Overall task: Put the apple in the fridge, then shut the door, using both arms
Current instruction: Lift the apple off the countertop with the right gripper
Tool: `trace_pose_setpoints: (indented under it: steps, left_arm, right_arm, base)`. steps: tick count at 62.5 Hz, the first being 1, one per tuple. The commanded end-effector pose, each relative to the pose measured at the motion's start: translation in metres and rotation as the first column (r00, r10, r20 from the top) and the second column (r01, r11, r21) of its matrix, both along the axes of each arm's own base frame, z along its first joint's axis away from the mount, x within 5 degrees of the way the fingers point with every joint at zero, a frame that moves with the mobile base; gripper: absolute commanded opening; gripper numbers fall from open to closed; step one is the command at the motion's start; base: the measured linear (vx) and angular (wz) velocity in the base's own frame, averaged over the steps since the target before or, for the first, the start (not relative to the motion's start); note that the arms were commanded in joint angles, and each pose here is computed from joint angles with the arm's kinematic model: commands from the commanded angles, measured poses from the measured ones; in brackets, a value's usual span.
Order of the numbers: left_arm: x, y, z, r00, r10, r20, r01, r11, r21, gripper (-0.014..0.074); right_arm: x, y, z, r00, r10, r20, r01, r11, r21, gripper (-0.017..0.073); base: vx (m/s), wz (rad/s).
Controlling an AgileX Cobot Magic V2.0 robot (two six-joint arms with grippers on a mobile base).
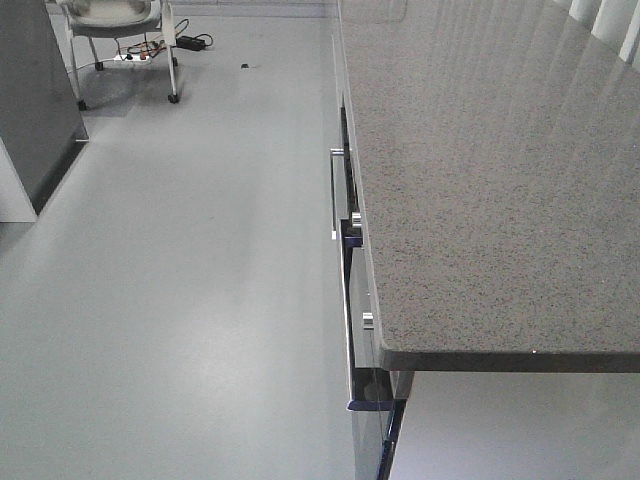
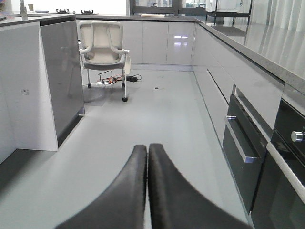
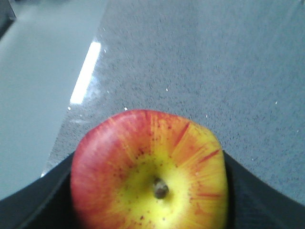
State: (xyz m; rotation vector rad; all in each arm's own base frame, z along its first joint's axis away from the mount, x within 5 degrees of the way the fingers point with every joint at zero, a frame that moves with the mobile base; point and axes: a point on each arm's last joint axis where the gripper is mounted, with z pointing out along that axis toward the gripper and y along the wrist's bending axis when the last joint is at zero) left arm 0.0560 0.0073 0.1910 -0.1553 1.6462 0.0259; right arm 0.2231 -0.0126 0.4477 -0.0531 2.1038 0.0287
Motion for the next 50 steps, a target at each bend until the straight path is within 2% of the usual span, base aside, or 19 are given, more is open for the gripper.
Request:
trace_pose_setpoints:
  steps: [1,50]
  left_arm:
    - [0.0004,-0.0012,-0.0027,0.998,-0.014,0.054,0.014,1.0,0.0,-0.0006]
    - [0.0004,-0.0012,-0.0027,0.998,-0.014,0.054,0.014,1.0,0.0,-0.0006]
  right_arm:
    - [-0.0149,0.0016,0.0241,0.991,0.0,0.136,0.001,1.0,-0.008,0.0016]
    - [-0.0215,0.0024,0.027,0.99,0.002,0.144,0.0,1.0,-0.011,0.0016]
  base:
    - [0.0,0.0]
    - [0.0,0.0]
